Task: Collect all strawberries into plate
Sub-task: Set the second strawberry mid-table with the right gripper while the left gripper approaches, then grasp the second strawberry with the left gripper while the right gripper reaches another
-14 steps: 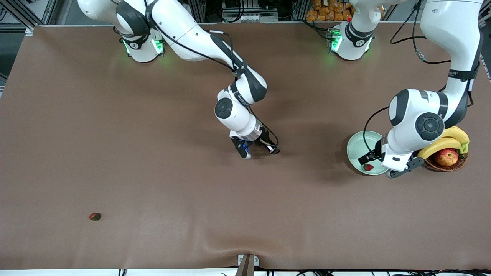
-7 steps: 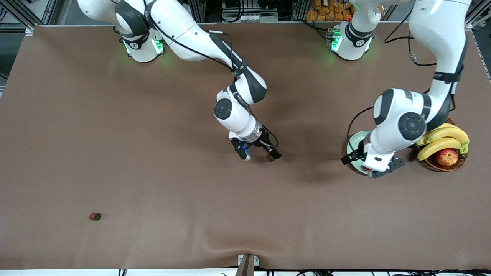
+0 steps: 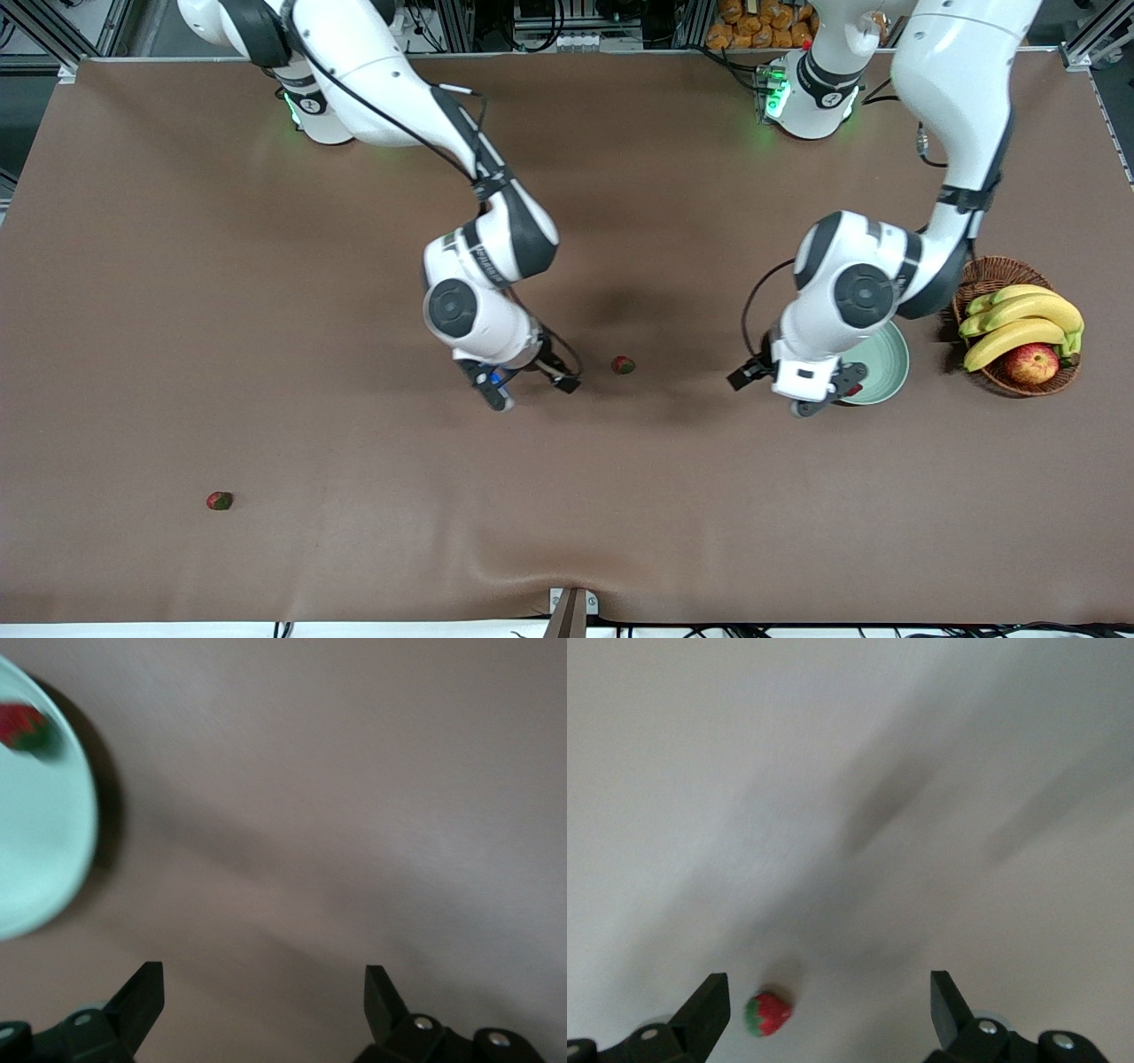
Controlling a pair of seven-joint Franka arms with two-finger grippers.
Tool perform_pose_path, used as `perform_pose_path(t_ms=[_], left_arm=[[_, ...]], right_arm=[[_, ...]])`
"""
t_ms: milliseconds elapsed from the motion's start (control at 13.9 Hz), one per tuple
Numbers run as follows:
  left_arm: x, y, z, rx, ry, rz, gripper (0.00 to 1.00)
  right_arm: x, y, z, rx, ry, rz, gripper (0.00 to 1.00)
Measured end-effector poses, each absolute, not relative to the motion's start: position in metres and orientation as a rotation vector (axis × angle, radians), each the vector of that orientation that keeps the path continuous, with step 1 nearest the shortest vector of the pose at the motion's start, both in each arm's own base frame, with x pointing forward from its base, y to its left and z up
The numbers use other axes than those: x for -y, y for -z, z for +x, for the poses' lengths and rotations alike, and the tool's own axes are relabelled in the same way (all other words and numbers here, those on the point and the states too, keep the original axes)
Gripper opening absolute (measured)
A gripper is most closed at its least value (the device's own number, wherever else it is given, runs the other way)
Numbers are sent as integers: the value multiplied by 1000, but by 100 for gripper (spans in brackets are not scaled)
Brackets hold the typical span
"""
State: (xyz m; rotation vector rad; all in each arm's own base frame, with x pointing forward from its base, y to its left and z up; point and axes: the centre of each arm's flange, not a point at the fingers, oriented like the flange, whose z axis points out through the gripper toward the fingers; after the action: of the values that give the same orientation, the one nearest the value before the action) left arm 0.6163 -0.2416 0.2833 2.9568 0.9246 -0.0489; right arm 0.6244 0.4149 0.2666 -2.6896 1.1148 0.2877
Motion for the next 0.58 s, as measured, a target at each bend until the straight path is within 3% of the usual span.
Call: perform_pose_path(t_ms=[575], left_arm=[[346, -254, 619, -833, 51, 2942, 100]], right_arm=[[-209, -338, 677, -767, -360, -3009, 100]])
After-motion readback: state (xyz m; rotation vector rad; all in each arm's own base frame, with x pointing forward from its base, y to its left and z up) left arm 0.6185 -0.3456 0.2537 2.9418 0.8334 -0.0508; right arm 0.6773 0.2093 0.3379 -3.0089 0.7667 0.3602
